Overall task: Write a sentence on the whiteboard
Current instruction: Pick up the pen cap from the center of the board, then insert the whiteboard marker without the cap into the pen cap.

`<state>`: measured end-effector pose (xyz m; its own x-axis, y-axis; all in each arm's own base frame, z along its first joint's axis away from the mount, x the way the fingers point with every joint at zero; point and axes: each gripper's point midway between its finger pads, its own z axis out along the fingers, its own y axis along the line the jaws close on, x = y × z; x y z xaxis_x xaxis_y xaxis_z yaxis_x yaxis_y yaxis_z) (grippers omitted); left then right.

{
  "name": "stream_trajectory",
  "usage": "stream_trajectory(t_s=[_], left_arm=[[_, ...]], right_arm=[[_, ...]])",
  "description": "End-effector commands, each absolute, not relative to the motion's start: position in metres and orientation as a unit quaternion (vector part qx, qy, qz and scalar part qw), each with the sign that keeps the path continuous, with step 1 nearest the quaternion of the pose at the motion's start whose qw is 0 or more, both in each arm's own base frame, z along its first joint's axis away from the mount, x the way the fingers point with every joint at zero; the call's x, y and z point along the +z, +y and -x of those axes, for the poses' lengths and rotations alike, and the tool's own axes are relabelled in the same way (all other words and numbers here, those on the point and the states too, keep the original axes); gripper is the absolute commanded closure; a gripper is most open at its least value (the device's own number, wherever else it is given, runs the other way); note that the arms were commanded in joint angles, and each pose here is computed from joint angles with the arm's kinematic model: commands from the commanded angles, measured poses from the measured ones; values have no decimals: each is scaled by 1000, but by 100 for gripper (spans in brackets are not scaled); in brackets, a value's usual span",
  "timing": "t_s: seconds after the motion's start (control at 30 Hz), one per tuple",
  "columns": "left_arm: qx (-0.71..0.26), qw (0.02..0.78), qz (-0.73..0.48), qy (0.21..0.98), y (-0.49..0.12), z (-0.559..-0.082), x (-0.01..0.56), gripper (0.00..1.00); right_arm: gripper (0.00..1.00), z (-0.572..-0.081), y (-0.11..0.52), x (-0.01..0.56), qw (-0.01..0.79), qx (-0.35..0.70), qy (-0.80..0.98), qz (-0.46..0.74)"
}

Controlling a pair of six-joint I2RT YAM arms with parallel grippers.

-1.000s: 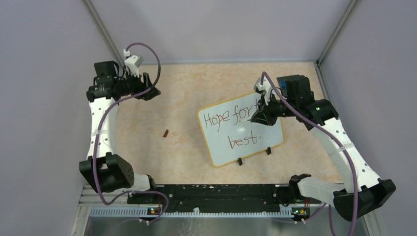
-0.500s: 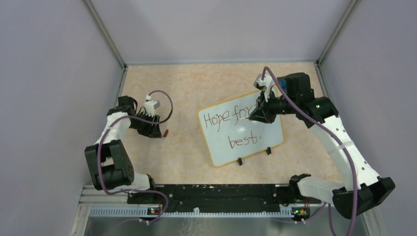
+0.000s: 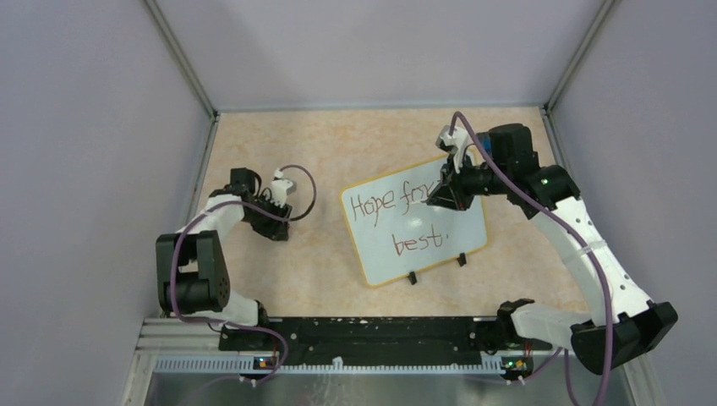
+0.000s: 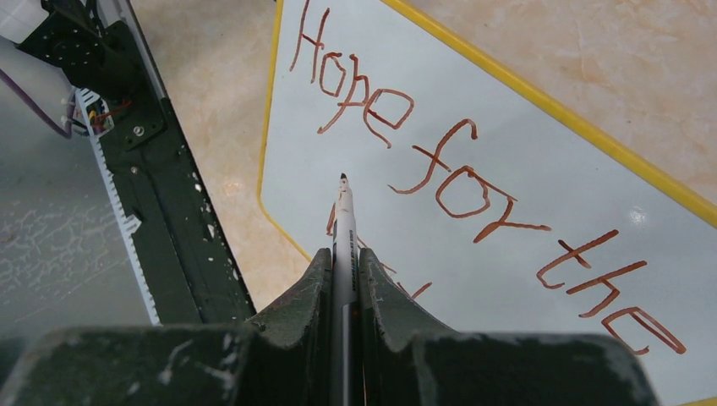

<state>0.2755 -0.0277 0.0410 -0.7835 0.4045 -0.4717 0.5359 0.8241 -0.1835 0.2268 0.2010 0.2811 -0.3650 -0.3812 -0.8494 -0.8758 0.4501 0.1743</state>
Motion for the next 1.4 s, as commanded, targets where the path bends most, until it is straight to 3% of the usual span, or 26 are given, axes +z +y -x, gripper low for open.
stream_trajectory(t_s=[0.0,0.13,0.3,0.43,0.6,0.67,1.0,1.17,1.37], left_arm=[[-119,212,-254,936,-29,-286,28,50],[-82,201,-273,937,-34,-286,15,53],[-37,189,-271,943,-25,-288,3,68],[-39,189,-270,943,-26,-291,3,71],[-61,197,-269,941,-33,-301,18,94],[-74,217,-279,932,-38,-308,39,100],[-82,365,-379,846,-61,-335,222,100],[-113,427,-445,779,-93,-323,302,100],[-210,430,-552,683,-157,-273,350,100]], right_arm=[[100,-235,203,295,404,323,751,411],[100,-237,203,293,401,321,754,409],[100,-239,201,292,403,314,757,408],[100,-238,202,292,400,316,757,409],[100,-238,201,295,403,314,756,410],[100,-237,202,299,408,317,754,407],[100,-229,218,327,428,388,726,372],[100,-221,226,331,414,438,711,363],[100,-212,233,324,378,516,689,340]])
